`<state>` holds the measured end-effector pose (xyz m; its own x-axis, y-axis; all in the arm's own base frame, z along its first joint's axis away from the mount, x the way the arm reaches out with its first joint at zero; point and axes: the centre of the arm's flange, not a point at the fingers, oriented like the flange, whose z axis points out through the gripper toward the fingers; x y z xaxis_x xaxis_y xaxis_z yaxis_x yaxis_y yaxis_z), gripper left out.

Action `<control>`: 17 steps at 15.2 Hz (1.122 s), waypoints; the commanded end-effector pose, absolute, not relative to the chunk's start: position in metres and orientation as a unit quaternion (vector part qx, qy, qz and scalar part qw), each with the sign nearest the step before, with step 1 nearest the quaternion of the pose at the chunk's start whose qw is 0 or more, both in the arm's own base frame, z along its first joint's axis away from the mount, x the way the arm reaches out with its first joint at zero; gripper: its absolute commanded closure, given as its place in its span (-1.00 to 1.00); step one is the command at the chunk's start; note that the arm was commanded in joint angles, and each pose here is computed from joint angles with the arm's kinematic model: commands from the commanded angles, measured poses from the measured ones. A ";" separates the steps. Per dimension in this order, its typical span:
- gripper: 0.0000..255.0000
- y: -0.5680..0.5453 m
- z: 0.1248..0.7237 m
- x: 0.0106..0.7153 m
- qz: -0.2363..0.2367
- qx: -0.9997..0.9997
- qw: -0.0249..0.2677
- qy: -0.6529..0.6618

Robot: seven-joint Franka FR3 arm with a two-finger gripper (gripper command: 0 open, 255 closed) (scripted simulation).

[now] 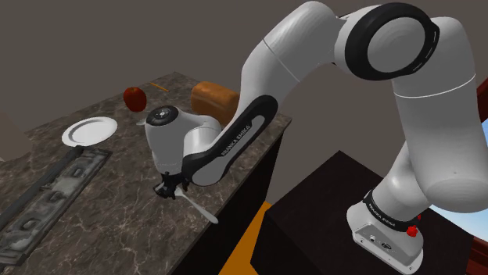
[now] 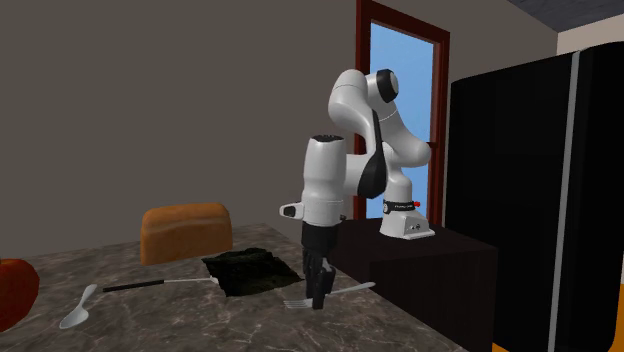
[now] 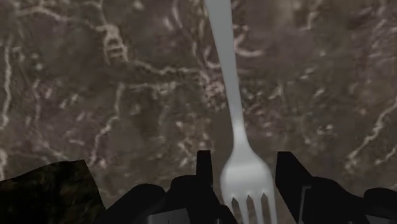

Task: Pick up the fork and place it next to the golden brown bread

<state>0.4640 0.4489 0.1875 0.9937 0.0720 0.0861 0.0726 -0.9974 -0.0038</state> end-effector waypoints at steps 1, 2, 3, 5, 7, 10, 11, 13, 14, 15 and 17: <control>1.00 0.450 0.182 0.461 -0.041 -0.998 0.007 -0.038; 1.00 0.451 0.183 0.461 -0.041 -0.998 0.007 -0.038; 1.00 0.451 0.183 0.463 -0.041 -0.998 0.007 -0.038; 1.00 0.453 0.188 0.461 -0.041 -0.998 0.007 -0.038; 1.00 0.453 0.199 0.461 -0.041 -0.998 0.007 -0.038; 1.00 0.453 0.215 0.461 -0.041 -0.998 0.007 -0.038; 1.00 0.453 0.220 0.461 -0.041 -0.998 0.007 -0.038; 1.00 0.453 0.231 0.461 -0.041 -0.998 0.007 -0.038; 1.00 0.453 0.236 0.461 -0.041 -0.998 0.007 -0.038; 1.00 0.453 0.241 0.461 -0.041 -0.998 0.007 -0.038; 1.00 0.453 0.252 0.461 -0.041 -0.998 0.007 -0.038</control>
<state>0.4601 0.4539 0.2477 0.9936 0.0761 0.0829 0.0773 -0.9969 -0.0115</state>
